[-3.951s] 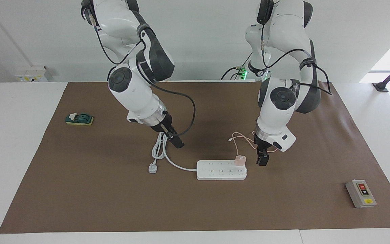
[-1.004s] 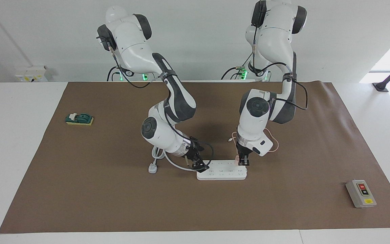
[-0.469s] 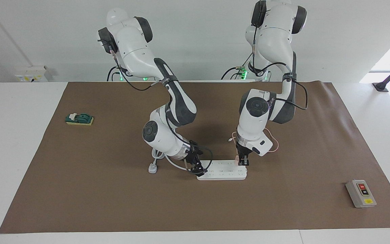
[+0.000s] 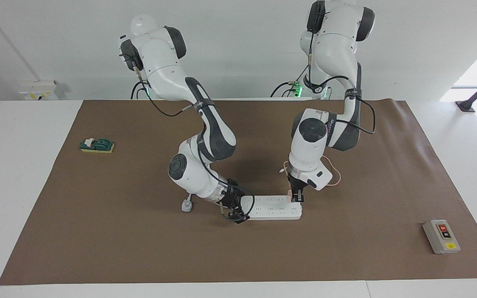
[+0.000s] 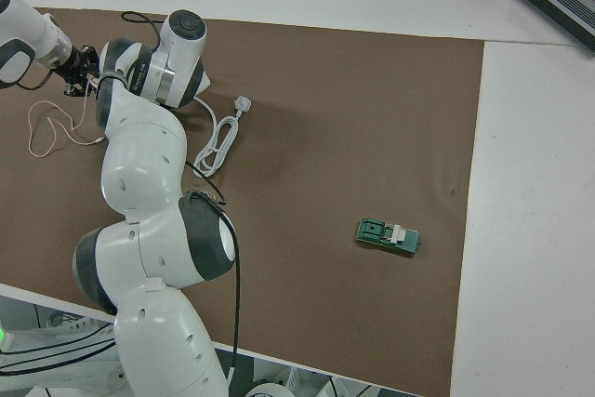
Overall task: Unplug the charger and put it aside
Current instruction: 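Pull the pink charger out with the left gripper while the right gripper holds the strip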
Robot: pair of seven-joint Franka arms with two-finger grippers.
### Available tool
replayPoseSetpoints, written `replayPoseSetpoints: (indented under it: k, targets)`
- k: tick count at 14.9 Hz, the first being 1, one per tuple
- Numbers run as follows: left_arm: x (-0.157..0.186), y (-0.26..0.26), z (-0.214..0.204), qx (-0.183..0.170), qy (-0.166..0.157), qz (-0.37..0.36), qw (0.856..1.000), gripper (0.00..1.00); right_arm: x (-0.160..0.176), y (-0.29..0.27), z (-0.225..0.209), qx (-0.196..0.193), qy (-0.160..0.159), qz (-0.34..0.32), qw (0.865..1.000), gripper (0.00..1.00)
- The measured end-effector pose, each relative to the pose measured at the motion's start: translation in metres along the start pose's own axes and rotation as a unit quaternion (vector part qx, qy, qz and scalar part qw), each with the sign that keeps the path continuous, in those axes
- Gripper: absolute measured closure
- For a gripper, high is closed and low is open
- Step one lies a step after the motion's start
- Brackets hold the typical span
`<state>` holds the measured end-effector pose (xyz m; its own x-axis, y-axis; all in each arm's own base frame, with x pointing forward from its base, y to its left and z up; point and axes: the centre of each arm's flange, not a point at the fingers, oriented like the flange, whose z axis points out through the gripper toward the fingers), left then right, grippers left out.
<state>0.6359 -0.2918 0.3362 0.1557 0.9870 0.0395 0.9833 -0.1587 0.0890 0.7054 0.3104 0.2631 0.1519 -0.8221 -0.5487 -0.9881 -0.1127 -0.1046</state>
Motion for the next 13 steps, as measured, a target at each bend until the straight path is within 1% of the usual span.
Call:
replayPoseSetpoints:
  k: [4,5,6,13]
  targets:
    - [-0.0001,0.0000,0.0000,0.000,0.000,0.000,1.000,0.99,0.0011,-0.0013,0.0072,-0.007,-0.001,-0.002,1.000,0.00]
    - [-0.0002,-0.0001,-0.0001,0.000,0.000,0.000,1.000,0.99,0.0008,-0.0012,0.0064,-0.009,-0.001,-0.003,1.000,0.06]
    - [-0.0003,-0.0002,0.0000,0.000,0.001,0.001,1.000,0.99,0.0009,-0.0014,0.0062,-0.010,-0.001,-0.003,1.000,0.07]
    - [-0.0004,-0.0002,0.0000,0.000,0.001,0.001,1.000,0.99,0.0007,-0.0014,0.0062,-0.010,-0.001,-0.003,1.000,0.07]
